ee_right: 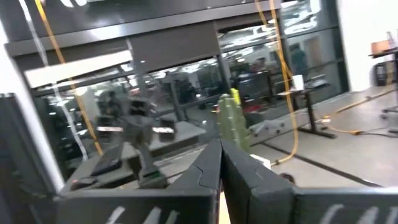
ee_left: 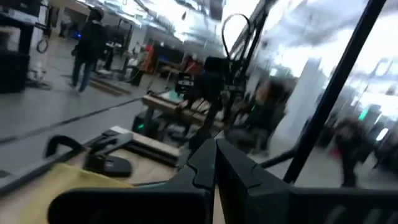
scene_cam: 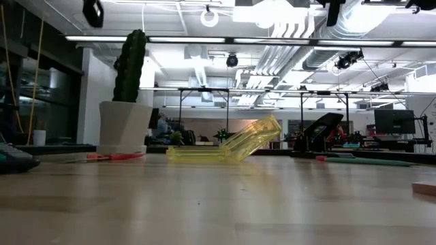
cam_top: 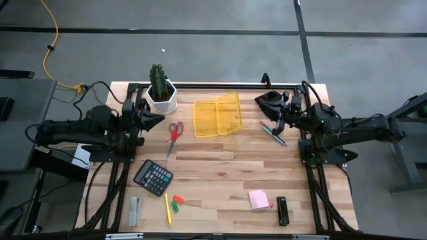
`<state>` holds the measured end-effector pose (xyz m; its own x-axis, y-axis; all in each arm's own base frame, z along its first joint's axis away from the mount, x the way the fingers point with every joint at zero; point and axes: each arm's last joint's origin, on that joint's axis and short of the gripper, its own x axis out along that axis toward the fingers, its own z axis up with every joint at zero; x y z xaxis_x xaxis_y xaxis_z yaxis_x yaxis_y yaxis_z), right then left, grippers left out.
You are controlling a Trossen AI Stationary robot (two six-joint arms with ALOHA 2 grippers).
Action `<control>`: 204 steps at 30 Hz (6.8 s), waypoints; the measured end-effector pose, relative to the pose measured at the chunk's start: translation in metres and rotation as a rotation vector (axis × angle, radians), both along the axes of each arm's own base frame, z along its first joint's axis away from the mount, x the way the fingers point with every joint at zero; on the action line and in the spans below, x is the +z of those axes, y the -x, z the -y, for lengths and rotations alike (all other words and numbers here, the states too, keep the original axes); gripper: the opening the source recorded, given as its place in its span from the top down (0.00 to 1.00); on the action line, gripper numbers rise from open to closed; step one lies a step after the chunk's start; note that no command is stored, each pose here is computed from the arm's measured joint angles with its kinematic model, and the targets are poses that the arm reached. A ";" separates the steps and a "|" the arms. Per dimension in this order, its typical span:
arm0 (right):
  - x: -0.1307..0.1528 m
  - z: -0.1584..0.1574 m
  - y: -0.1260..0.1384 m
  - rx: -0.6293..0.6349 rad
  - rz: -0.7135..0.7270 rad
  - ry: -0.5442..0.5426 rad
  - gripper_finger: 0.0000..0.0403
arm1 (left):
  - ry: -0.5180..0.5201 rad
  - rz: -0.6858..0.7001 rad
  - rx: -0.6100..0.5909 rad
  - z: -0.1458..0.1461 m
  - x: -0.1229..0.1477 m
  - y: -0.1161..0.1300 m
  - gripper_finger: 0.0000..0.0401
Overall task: Pack school essentials
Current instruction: Put the blue pencil into the yellow supply box
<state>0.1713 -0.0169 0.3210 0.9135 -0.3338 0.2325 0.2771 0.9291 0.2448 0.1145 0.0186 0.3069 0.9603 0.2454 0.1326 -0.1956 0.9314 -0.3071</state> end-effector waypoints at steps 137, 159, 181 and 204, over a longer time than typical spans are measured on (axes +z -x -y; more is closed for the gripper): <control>-0.046 0.010 -0.027 0.098 -0.679 -0.511 1.00 | -0.054 -0.045 0.061 -0.003 0.030 -0.011 1.00; -0.005 0.014 -0.050 0.218 -0.274 -0.221 1.00 | -0.050 -0.118 0.116 -0.010 0.037 -0.049 0.90; -0.050 0.098 -0.137 -0.070 -0.730 -0.490 1.00 | -0.128 -0.154 0.094 -0.017 0.052 -0.063 0.66; -0.130 0.130 -0.117 -0.264 -1.069 -0.870 1.00 | -0.181 -0.124 0.110 -0.015 0.059 -0.051 0.67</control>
<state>0.2884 -0.1469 0.1907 0.4034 -0.1966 -0.8936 0.8331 0.4828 0.2699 0.1658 0.0334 0.3663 0.9409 0.3319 0.0671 -0.3242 0.9402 -0.1043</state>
